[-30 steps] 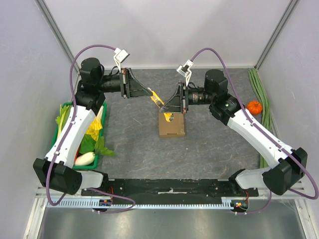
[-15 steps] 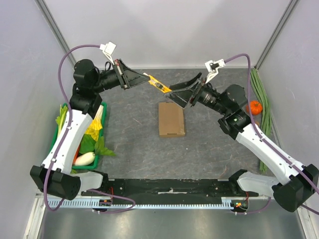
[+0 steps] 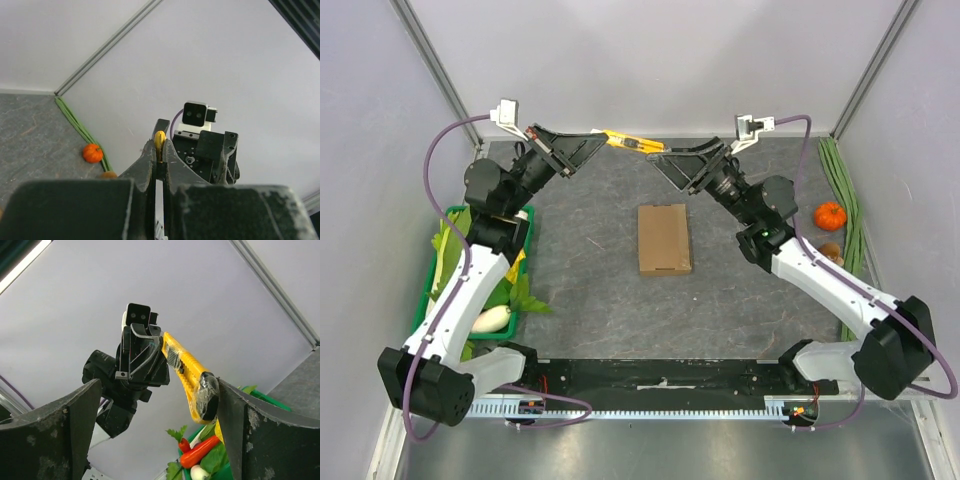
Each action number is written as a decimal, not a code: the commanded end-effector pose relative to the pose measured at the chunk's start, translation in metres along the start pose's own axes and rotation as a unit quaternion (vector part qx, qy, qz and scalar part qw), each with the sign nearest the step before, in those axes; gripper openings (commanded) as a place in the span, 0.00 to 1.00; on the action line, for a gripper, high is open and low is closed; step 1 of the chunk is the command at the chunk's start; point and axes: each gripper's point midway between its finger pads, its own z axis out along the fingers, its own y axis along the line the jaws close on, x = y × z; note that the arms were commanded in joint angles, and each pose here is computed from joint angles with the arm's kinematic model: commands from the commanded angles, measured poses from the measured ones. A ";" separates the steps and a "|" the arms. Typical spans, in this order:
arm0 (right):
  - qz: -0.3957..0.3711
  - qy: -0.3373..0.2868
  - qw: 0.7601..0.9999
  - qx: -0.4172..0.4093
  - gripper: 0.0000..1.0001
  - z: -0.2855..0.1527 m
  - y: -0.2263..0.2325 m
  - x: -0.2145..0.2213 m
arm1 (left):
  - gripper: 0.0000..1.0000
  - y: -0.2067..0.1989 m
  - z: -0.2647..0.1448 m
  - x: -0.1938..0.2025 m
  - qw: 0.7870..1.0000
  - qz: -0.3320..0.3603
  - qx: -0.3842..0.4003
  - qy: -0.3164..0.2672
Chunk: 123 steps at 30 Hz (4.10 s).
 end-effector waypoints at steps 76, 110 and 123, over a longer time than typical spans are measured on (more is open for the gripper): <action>-0.129 0.077 0.962 0.227 0.00 -0.016 -0.061 0.014 | 0.82 0.046 -0.050 0.048 0.989 0.074 -0.131 0.011; -0.250 0.097 0.820 0.505 0.00 -0.161 -0.243 0.068 | 0.80 0.316 -0.058 0.242 0.857 -0.040 -0.350 0.376; -0.222 0.070 0.821 0.521 0.00 -0.163 -0.301 0.060 | 0.81 0.343 -0.071 0.267 0.827 -0.066 -0.365 0.423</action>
